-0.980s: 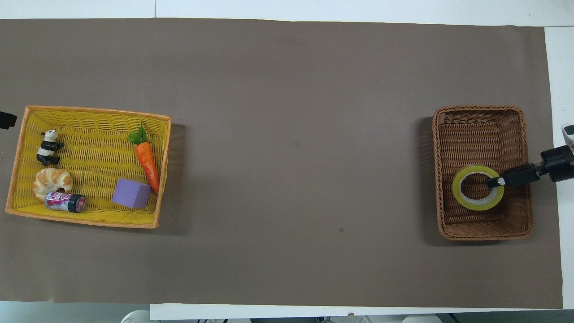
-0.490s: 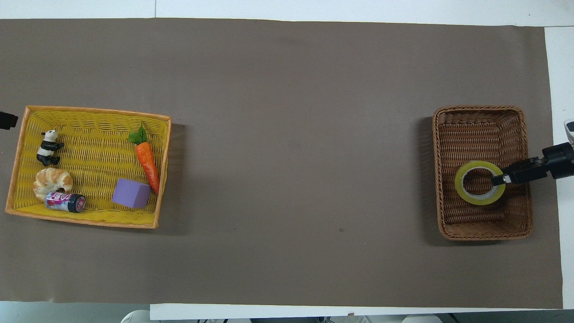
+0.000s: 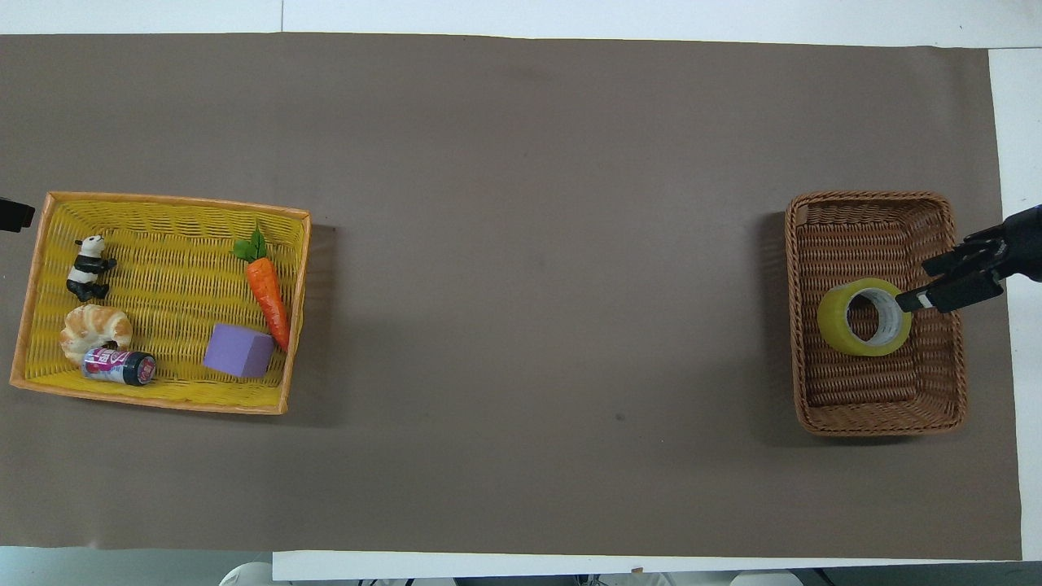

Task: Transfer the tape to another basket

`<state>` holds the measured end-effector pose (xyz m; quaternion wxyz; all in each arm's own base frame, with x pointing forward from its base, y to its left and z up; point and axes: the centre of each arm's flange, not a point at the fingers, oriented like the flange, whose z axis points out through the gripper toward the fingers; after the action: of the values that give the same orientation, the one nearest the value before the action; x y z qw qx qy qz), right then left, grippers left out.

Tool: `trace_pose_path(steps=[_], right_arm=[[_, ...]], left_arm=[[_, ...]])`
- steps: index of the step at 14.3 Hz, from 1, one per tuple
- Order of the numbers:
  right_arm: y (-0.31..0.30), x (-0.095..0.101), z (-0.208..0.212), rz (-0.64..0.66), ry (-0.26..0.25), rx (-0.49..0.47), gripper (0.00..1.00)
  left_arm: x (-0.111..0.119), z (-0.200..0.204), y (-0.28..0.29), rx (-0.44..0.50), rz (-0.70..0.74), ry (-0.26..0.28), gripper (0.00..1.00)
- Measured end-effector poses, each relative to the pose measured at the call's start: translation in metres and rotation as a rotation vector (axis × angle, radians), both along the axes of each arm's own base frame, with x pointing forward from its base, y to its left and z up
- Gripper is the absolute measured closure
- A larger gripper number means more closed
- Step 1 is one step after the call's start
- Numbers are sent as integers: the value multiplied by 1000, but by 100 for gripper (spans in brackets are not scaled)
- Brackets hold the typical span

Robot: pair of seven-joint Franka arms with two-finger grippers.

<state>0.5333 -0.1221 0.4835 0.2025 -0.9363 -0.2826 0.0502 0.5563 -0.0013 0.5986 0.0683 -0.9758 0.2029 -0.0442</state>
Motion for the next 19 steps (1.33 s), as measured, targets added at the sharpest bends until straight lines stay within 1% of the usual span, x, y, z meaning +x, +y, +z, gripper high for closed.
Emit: trace_pose_path(steps=[2, 3, 5, 6, 7, 8, 9, 10, 12, 13, 15, 19], right_arm=[[29, 0, 36, -39, -27, -74, 0], [45, 1, 50, -85, -26, -114, 0], [71, -2, 73, -198, -17, -219, 0], [82, -5, 83, -265, -7, -268, 0], [90, -9, 92, -332, 12, -302, 0], [93, -12, 101, -384, 33, -325, 0], [93, -12, 113, -421, 39, -337, 0], [88, -11, 125, -445, 34, -353, 0], [74, -4, 145, -465, 14, -415, 0], [69, 1, 148, -470, 9, -435, 0], [68, 7, 142, -471, 30, -446, 0], [73, 5, 135, -500, 76, -461, 0]], left_arm=[[-4, -3, -23, -43, 68, 24, 0], [-6, -2, -30, -76, 101, 41, 0], [-12, 9, -34, -118, 134, 85, 0], [-14, 18, -33, -125, 141, 102, 0], [-16, 26, -32, -127, 147, 112, 0], [-17, 33, -31, -128, 153, 114, 0], [-18, 40, -31, -129, 156, 113, 0], [-19, 47, -32, -130, 157, 110, 0], [-21, 55, -34, -130, 154, 108, 0], [-22, 57, -35, -130, 156, 111, 0], [-23, 60, -34, -130, 158, 109, 0], [-22, 63, -29, -132, 170, 100, 0]])
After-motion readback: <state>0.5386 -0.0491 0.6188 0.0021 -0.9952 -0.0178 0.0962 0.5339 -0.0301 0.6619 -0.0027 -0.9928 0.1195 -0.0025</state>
